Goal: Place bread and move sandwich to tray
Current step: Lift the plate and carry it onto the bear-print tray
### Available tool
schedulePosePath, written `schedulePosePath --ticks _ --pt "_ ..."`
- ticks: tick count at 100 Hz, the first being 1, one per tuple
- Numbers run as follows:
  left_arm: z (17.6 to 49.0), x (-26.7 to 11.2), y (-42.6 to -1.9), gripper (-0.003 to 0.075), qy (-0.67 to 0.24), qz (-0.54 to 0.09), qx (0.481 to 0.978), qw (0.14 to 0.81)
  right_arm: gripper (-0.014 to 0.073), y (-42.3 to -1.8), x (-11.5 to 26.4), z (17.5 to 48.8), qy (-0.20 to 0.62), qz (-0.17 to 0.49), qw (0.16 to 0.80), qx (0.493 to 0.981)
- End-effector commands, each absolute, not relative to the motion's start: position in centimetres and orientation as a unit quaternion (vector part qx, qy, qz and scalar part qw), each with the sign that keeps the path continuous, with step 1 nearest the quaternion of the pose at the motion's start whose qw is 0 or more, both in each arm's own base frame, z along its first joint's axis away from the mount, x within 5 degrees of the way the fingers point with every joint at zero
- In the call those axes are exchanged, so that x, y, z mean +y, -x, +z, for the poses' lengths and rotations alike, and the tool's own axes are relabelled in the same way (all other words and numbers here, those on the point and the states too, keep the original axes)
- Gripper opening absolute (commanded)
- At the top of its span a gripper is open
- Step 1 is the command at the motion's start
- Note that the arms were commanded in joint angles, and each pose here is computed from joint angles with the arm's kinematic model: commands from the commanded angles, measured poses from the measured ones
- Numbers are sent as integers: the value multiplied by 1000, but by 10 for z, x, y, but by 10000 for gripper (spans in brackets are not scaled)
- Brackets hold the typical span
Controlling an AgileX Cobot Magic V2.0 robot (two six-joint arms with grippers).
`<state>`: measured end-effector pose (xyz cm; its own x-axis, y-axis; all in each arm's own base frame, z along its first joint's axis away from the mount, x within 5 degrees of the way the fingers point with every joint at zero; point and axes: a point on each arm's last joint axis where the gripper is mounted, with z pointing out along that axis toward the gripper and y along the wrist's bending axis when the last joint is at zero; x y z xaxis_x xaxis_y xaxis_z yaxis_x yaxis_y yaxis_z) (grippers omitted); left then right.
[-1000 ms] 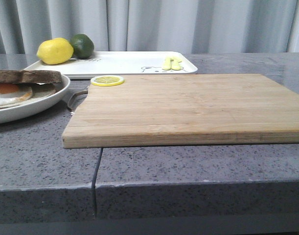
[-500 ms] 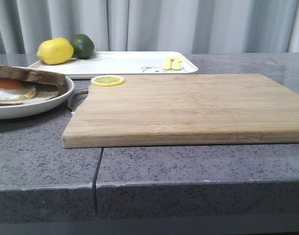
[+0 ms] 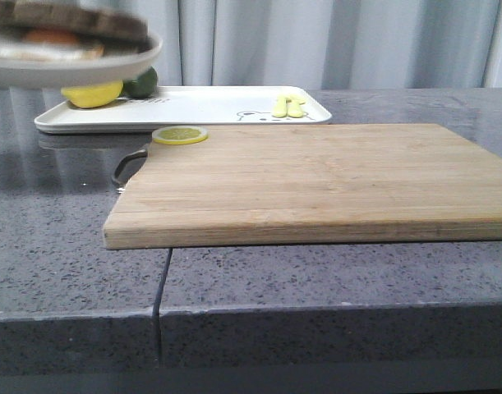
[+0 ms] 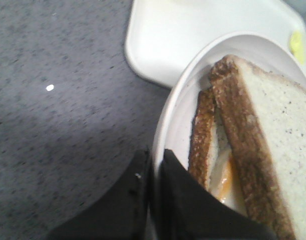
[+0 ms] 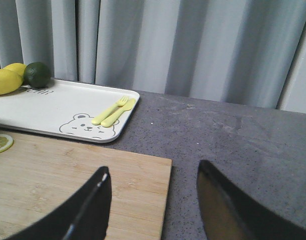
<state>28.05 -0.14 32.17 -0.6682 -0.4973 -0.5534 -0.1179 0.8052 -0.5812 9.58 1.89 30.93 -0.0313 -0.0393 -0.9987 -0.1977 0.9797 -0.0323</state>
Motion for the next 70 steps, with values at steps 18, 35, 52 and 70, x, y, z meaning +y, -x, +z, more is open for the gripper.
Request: schedulePosePath --ticks 18,35,52,70 --pt "359 -3 -316 -20 194 -326 831 406 402 -95 16 325 69 46 727 682" --pt "360 -5 -347 -20 193 -347 827 398 402 -95 16 325 68 46 727 681" --pt "356 -20 -379 -20 174 -358 830 390 402 -95 16 325 68 46 728 681" --pt "344 -41 -417 -20 150 -371 835 379 402 -95 16 326 68 45 729 680"
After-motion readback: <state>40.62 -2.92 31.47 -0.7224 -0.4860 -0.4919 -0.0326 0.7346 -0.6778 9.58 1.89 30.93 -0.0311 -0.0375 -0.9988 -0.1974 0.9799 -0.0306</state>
